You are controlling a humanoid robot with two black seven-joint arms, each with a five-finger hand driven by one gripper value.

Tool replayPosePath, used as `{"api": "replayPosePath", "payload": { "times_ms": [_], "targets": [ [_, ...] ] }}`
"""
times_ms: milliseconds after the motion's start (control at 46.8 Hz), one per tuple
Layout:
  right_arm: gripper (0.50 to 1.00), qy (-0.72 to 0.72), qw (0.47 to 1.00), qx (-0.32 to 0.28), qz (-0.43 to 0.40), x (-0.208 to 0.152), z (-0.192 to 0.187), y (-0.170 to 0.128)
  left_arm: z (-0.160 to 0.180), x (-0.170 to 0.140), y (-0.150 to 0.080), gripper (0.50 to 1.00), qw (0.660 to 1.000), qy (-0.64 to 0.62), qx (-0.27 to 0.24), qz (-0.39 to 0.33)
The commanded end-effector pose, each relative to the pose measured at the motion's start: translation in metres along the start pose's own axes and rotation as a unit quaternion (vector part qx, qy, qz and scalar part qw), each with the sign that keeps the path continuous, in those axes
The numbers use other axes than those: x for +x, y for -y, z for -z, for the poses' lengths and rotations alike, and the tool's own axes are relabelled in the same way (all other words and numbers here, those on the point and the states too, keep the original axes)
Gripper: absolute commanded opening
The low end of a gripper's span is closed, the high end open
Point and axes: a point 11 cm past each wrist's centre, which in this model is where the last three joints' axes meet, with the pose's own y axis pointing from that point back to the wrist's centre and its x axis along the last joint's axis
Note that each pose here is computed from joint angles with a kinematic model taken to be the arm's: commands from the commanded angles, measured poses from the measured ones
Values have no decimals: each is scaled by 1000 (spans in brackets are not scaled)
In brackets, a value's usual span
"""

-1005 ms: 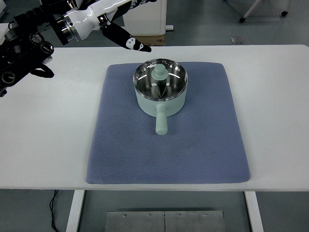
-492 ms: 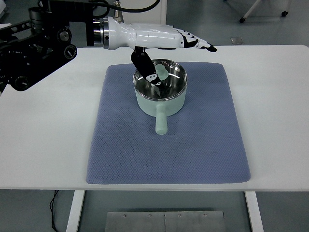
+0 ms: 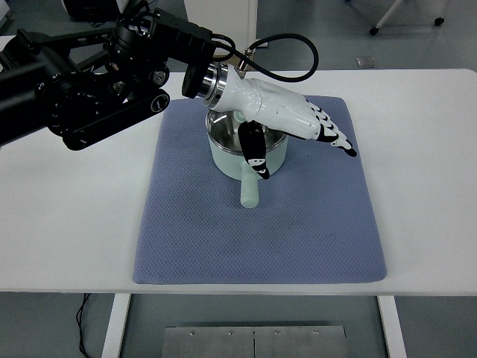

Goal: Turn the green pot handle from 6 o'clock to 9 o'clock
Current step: 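Lower the left hand onto the green pot handle nearest the robot, then push the handle with the left hand, rotating it toward the left arm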

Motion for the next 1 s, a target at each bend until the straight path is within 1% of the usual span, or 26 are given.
{"api": "replayPosePath", "payload": {
  "times_ms": [0, 128, 278, 427, 684, 983],
  "targets": [
    [1000, 1, 1000, 0, 0, 0, 0, 0, -1, -3, 4, 1000, 1000, 13, 3, 16],
    [1000, 0, 1000, 0, 0, 0, 0, 0, 1, -14, 7, 1000, 999, 17, 6, 37],
    [1000, 0, 1000, 0, 0, 0, 0, 0, 7, -29, 9, 1000, 996, 51, 25, 76],
    [1000, 0, 1000, 0, 0, 0, 0, 0, 7, -35, 13, 1000, 994, 59, 26, 87],
    [1000, 0, 1000, 0, 0, 0, 0, 0, 11, -67, 16, 1000, 989, 49, 28, 135],
    [1000, 0, 1000, 0, 0, 0, 0, 0, 13, -70, 12, 1000, 986, 36, 36, 162]
  ]
}}
